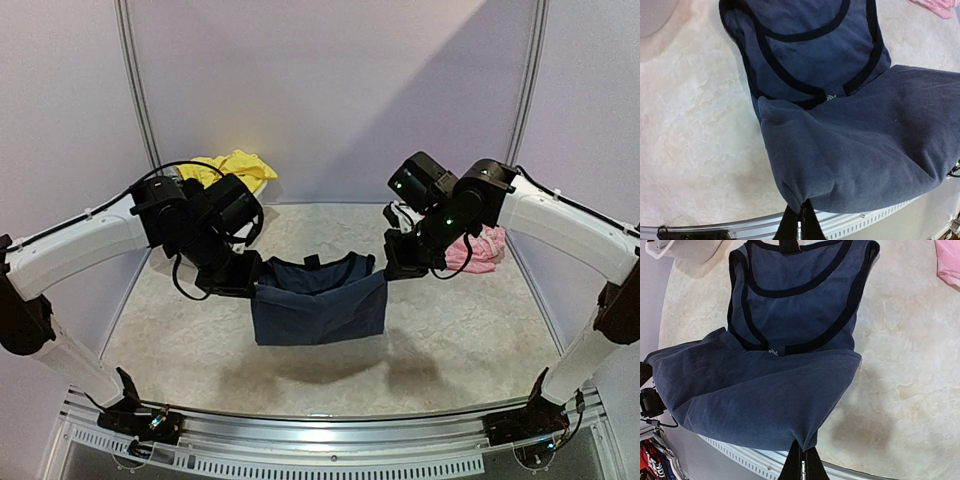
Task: Fold and stack the mixed laundry pile
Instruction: Fold the 2/3-rectangle-folded tank top at the center of the board, then move the square-folded tank top to the center of the board, then pick up the square-folded tank top from the center of the board.
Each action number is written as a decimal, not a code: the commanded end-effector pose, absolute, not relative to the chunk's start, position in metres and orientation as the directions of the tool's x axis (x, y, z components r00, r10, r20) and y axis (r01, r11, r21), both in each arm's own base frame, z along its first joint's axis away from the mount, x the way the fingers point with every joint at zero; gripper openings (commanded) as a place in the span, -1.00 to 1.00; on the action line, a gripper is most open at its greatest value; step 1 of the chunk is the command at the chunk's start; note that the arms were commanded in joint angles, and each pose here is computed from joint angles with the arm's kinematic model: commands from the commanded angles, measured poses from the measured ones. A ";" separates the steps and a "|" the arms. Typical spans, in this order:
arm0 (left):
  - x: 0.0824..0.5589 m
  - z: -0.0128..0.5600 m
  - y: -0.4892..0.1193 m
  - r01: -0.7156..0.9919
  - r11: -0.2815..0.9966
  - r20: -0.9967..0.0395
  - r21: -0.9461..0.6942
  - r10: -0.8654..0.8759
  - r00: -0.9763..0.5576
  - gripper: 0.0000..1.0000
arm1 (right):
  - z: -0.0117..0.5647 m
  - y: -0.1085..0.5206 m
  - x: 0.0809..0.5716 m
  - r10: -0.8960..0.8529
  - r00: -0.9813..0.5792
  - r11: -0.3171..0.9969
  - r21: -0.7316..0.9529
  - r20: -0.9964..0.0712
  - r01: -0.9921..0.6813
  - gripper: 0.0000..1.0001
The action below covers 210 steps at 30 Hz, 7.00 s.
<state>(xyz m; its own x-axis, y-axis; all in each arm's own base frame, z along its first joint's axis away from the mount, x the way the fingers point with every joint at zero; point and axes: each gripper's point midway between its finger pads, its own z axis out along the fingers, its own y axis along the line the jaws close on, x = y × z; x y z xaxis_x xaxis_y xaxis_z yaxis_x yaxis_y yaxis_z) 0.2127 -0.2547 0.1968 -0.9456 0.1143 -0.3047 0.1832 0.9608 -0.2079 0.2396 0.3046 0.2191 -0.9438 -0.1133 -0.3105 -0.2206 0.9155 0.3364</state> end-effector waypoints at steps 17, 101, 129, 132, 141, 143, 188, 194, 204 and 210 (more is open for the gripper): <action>0.303 0.195 -0.240 0.199 0.970 -0.273 -0.137 0.156 -0.949 -1.00 | 0.217 0.309 0.344 -0.136 -0.932 0.923 0.298 -0.335 -0.242 -1.00; 0.443 0.165 -0.260 0.084 0.956 -0.328 -0.281 -0.013 -0.945 0.75 | 0.169 0.340 0.459 -0.032 -0.931 0.781 0.572 -0.365 -0.251 0.38; 0.296 0.020 -0.254 0.138 0.962 -0.052 -0.234 0.129 -0.990 -0.03 | 0.010 0.322 0.314 -0.127 -0.991 0.920 0.379 0.044 -0.101 -0.65; 0.283 0.015 -0.253 0.150 0.963 -0.050 -0.223 0.143 -0.988 -0.04 | 0.004 0.321 0.292 -0.157 -0.986 0.931 0.340 0.056 -0.129 -0.65; 0.233 0.009 -0.231 0.183 0.973 -0.035 -0.141 0.180 -0.983 -0.07 | -0.006 0.282 0.235 -0.107 -0.989 0.961 0.267 0.102 -0.077 -0.66; 0.219 0.007 -0.227 0.191 0.973 -0.030 -0.128 0.188 -0.982 -0.07 | -0.004 0.277 0.224 -0.111 -0.988 0.961 0.264 0.106 -0.079 -0.66; 0.175 0.102 -0.439 0.907 0.286 -0.121 0.308 0.958 -0.260 0.29 | 0.117 0.119 0.263 0.380 -0.924 0.857 0.395 -0.053 0.330 0.73; 0.181 0.072 -0.452 0.896 0.263 -0.076 0.359 0.965 -0.253 0.11 | 0.126 0.106 0.241 0.398 -0.916 0.853 0.390 -0.054 0.348 0.73; 0.172 0.040 -0.461 0.903 0.175 -0.025 0.393 0.983 -0.180 0.02 | 0.137 0.101 0.225 0.400 -0.915 0.854 0.383 -0.051 0.352 0.73; 0.177 0.030 -0.468 0.888 0.137 -0.011 0.440 0.989 -0.147 -0.04 | 0.148 0.100 0.227 0.395 -0.917 0.858 0.381 -0.063 0.344 0.73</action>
